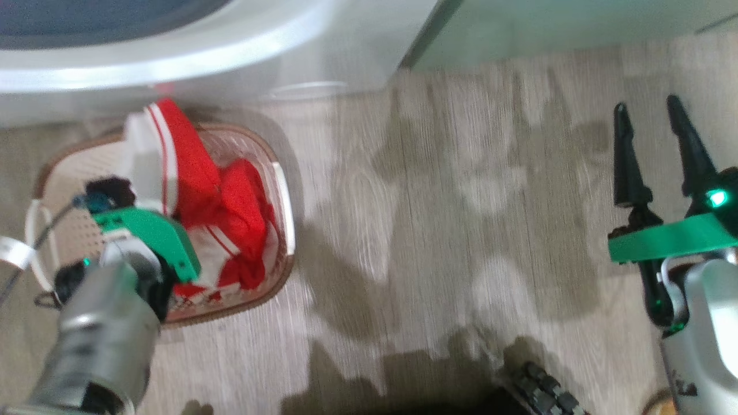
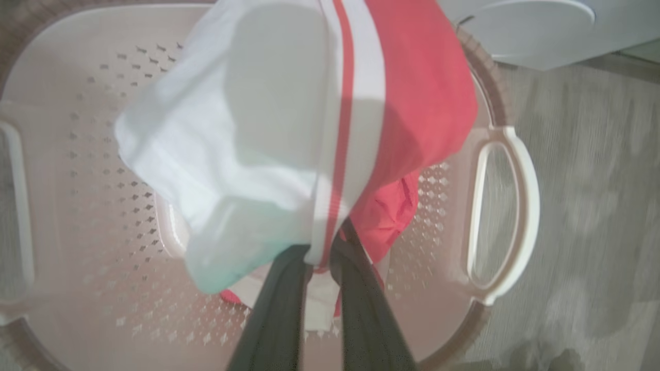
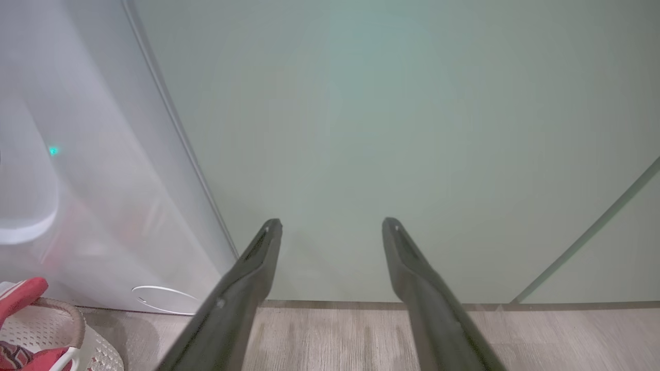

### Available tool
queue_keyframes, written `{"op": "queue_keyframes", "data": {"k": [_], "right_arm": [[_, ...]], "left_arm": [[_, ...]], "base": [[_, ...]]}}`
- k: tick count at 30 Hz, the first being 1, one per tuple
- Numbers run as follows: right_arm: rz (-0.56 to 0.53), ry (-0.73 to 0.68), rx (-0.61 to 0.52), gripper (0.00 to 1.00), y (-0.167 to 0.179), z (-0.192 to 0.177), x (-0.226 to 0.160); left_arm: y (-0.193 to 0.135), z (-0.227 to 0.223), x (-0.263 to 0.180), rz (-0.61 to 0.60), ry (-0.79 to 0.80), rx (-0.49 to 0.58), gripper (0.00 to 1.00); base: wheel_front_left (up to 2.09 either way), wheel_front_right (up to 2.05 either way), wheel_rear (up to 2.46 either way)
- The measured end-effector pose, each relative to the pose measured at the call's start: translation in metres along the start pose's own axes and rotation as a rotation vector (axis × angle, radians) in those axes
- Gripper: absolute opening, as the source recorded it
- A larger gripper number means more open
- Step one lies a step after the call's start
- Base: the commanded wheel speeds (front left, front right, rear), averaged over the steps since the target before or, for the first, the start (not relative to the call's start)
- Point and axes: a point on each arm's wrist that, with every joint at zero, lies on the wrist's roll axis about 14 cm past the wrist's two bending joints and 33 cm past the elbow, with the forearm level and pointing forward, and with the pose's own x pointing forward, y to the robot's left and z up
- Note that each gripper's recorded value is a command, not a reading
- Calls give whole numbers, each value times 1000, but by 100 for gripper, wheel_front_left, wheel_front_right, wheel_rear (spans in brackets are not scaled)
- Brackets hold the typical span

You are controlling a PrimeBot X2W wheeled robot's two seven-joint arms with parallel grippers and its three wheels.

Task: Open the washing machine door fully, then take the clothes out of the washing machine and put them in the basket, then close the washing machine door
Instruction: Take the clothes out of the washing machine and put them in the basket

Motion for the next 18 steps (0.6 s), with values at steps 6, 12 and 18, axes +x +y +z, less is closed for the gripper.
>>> {"op": "queue_keyframes", "data": {"k": [6,12,18], "right_arm": [[35,-39,9,100,15,19,-9],[59,-49,8,100,21,23,-8],[44,-13,2,100,12,7,-3]], "left_arm": [[-4,-37,-32,-11,118,21,0],[-1,-47,-39,-6,147,12,0],[-2,-29,-19,-6,105,-33,0]], "base": [[0,0,0],[0,0,0],[0,0,0]]}}
